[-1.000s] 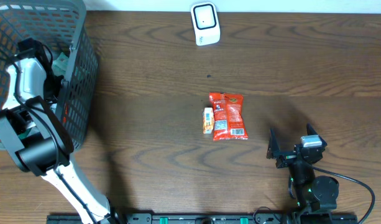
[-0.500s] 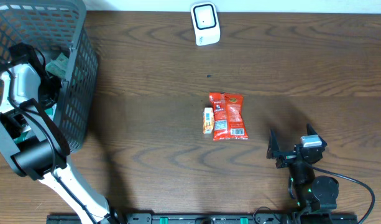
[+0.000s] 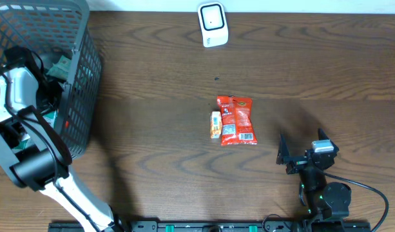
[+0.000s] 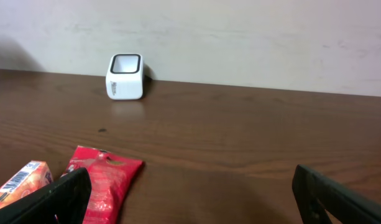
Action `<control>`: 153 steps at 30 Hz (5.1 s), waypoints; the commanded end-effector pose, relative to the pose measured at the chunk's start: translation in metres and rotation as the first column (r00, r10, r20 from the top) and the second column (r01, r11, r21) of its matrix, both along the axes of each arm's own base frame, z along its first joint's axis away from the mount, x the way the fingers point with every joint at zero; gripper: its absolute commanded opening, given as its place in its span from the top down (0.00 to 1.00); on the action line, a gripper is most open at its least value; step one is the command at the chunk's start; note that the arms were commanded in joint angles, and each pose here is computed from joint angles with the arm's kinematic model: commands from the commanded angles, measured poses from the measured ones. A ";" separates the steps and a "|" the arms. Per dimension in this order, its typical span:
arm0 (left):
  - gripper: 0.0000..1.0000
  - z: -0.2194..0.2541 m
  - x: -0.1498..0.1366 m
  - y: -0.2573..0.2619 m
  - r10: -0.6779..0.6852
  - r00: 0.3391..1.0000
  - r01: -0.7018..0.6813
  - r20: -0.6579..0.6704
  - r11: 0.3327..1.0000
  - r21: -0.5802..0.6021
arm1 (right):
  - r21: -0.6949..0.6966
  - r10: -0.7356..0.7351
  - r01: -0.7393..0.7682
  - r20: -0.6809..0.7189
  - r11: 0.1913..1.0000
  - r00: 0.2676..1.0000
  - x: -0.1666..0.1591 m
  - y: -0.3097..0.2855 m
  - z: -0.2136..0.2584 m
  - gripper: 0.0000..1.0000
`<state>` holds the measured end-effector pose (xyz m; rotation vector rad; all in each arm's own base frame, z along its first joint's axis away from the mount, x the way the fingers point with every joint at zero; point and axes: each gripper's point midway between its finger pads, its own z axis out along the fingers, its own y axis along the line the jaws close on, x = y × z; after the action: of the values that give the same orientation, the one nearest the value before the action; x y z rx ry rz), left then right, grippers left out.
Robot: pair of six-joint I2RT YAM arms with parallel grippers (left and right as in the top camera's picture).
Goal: Scan the item barcode
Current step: 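Grasp the green 3M Comfort Grip gloves pack with the left gripper, then lift the gloves pack out and carry it toward the table center, then lay the gloves pack on the table left of the red bag and release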
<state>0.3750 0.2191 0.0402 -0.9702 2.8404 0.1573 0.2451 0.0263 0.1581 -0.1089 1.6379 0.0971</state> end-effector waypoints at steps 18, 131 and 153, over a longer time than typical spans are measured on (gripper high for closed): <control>0.93 0.337 -0.089 -0.020 0.090 0.689 -0.399 0.719 0.875 0.273 | -0.004 -0.006 0.006 0.001 1.000 1.000 0.000 -0.002 0.000 0.01; 0.85 -0.047 -0.105 -0.295 -0.408 0.910 0.385 -0.068 0.895 -0.224 | -0.004 -0.006 0.006 0.001 1.000 1.000 0.000 -0.002 0.000 0.01; 0.85 -0.043 -0.100 -0.321 -0.357 0.934 0.332 -0.012 0.881 -0.336 | -0.004 -0.006 0.006 0.001 1.000 1.000 0.000 -0.002 0.000 0.01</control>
<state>0.2830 -0.0918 0.0001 -0.4704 3.0840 -0.2702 0.2451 0.0264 0.1581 -0.1092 1.6378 0.0974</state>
